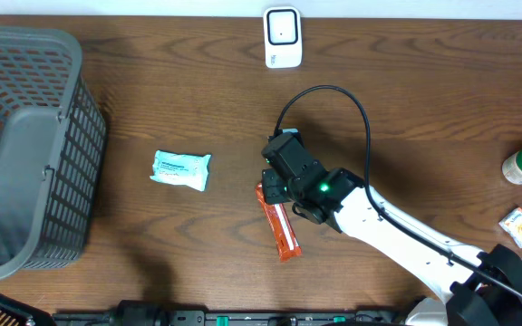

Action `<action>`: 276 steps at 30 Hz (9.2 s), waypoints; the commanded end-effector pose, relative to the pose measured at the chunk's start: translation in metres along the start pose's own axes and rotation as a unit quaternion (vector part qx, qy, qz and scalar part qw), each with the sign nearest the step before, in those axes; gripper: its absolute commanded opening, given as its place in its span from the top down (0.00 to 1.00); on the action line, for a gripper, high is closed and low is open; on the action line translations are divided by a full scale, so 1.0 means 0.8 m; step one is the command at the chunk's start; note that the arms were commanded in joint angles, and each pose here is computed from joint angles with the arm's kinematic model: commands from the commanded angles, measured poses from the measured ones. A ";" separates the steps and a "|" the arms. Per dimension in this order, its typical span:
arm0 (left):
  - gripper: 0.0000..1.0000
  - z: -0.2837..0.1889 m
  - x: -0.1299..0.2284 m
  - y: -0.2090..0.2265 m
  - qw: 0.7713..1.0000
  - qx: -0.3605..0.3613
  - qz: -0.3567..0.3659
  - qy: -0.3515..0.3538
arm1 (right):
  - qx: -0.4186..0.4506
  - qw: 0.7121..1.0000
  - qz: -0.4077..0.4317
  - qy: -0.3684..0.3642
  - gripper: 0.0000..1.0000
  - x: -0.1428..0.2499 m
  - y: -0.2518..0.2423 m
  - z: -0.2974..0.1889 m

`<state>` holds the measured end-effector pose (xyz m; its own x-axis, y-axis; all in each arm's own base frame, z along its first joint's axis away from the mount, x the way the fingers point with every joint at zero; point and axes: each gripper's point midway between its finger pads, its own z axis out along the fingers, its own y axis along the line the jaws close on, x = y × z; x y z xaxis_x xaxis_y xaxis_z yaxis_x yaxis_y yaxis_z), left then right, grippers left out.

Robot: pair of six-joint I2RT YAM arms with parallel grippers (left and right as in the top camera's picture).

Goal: Scan the item barcode

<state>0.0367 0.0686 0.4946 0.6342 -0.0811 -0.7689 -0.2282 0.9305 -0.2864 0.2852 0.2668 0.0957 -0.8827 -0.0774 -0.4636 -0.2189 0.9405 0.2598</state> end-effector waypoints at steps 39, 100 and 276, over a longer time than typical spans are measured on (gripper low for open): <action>0.16 -0.003 -0.004 0.003 1.000 -0.004 0.007 -0.006 | -0.034 0.976 -0.101 0.188 0.99 0.162 0.081 0.011; 0.16 -0.003 -0.004 0.003 1.000 -0.004 0.007 -0.005 | 0.122 0.947 -0.188 0.232 0.99 0.217 -0.024 0.045; 0.16 -0.001 0.013 0.002 1.000 -0.005 0.016 0.013 | 0.231 0.653 -0.282 -0.664 0.98 -0.375 -0.003 -0.193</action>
<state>0.0466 0.0678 0.4850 0.6008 -0.0787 -0.7955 -0.2398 0.9316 -0.2733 0.4762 0.2293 0.3745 0.4444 -0.1363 -0.8854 -0.0461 0.9836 -0.1746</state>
